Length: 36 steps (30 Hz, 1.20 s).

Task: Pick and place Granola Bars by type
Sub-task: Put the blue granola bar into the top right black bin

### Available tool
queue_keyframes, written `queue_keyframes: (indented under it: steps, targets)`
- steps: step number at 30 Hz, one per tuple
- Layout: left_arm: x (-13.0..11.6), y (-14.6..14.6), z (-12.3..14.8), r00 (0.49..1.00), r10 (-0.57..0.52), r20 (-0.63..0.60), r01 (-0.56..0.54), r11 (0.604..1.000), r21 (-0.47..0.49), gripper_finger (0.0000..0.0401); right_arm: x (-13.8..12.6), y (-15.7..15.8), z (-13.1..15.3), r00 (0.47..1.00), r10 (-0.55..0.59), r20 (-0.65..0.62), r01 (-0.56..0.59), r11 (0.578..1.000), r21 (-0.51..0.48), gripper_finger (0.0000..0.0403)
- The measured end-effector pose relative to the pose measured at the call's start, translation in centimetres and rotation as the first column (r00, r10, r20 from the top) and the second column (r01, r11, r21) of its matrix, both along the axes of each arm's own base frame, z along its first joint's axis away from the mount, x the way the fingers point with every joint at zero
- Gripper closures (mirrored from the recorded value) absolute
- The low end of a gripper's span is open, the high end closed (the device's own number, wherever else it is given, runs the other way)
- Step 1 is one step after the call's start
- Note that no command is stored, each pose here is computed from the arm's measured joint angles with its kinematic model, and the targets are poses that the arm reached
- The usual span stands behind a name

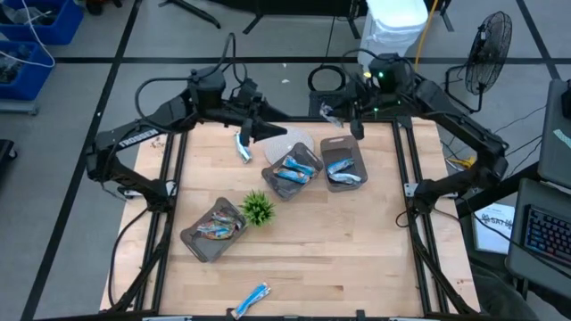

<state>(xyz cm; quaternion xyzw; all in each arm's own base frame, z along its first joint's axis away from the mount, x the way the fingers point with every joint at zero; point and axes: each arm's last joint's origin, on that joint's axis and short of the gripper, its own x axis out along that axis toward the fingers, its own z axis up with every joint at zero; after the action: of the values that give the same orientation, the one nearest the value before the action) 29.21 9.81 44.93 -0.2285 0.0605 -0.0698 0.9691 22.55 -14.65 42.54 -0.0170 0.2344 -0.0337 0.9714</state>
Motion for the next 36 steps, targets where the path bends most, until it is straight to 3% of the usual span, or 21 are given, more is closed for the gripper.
queue_keyframes:
  steps: [10, 18, 27, 36]
  targets:
    - [-1.7, -0.6, 1.1, 1.000, 0.006, 0.015, -0.006, 1.000, -0.025, 0.0084, 1.1, -2.4, -3.4, 0.977, 0.128, -0.172, -0.153, 0.978, -0.143, 0.0395]
    - [-2.4, -1.1, 1.5, 1.000, -0.007, 0.010, 0.008, 0.999, -0.047, 0.0102, 1.7, -4.1, -9.2, 0.930, 0.151, -0.336, -0.184, 0.981, -0.066, 0.0395]
    - [-2.7, -1.5, 1.7, 1.000, -0.026, 0.010, 0.027, 0.999, -0.046, 0.0105, 0.5, -3.5, -16.8, 0.861, 0.190, -0.473, -0.188, 0.981, 0.052, 0.0395]
    - [-2.6, -1.5, 1.6, 1.000, -0.024, 0.004, 0.025, 0.998, -0.061, 0.0105, -0.1, -3.0, -20.7, 0.804, 0.182, -0.567, -0.238, 0.971, -0.026, 0.0397]
